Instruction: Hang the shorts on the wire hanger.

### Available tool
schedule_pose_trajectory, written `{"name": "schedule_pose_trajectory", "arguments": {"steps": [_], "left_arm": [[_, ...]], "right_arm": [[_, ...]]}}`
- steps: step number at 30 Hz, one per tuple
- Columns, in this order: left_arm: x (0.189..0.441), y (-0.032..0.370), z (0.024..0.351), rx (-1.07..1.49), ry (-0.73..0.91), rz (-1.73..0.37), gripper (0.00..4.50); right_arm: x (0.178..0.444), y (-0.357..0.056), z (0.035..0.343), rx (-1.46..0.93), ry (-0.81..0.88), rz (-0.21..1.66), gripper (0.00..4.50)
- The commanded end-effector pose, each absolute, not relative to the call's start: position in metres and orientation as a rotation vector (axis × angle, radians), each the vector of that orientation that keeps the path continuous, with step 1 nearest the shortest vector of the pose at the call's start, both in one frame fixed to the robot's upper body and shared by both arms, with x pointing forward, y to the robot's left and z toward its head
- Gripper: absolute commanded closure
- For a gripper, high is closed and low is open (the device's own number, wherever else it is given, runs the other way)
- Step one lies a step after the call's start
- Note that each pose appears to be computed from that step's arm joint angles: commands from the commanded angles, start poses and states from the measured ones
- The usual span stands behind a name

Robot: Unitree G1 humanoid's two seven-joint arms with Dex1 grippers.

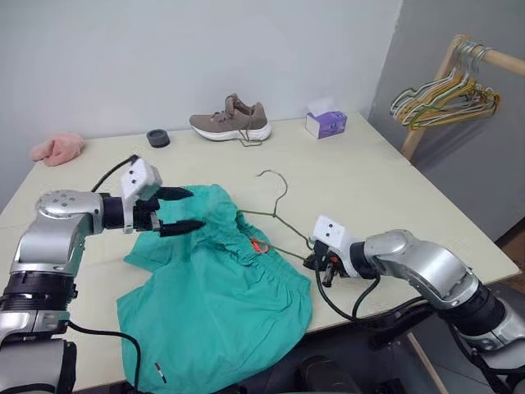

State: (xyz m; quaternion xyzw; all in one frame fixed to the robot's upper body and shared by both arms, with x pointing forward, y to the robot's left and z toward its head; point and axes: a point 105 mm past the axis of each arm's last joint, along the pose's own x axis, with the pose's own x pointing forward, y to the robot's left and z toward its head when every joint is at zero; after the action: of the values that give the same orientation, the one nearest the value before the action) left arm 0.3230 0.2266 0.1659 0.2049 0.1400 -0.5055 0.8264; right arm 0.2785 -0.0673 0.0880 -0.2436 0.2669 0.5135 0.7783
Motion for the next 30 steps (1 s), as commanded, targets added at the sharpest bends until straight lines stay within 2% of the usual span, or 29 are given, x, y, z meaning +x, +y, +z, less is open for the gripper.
{"name": "schedule_pose_trajectory", "arguments": {"steps": [1,9,18,21,30], "left_arm": [[0.325,0.212,0.179,0.561,0.259,-1.149,0.02],[0.313,0.204,0.153,0.658,0.363,-1.294,0.02],[0.318,0.22,0.134,0.692,0.416,-1.231,0.02],[0.318,0.22,0.133,0.674,0.41,-1.224,0.56],[0.314,0.211,0.132,0.615,0.395,-1.244,3.35]], "right_arm": [[0.278,-0.056,0.107,-0.614,0.44,1.16,4.5],[0.278,-0.051,0.114,-0.682,0.353,1.174,4.5],[0.278,-0.047,0.13,-0.644,0.283,1.191,4.5],[0.277,-0.046,0.132,-0.632,0.276,1.198,4.5],[0.274,-0.041,0.136,-0.646,0.221,1.228,4.5]]}}
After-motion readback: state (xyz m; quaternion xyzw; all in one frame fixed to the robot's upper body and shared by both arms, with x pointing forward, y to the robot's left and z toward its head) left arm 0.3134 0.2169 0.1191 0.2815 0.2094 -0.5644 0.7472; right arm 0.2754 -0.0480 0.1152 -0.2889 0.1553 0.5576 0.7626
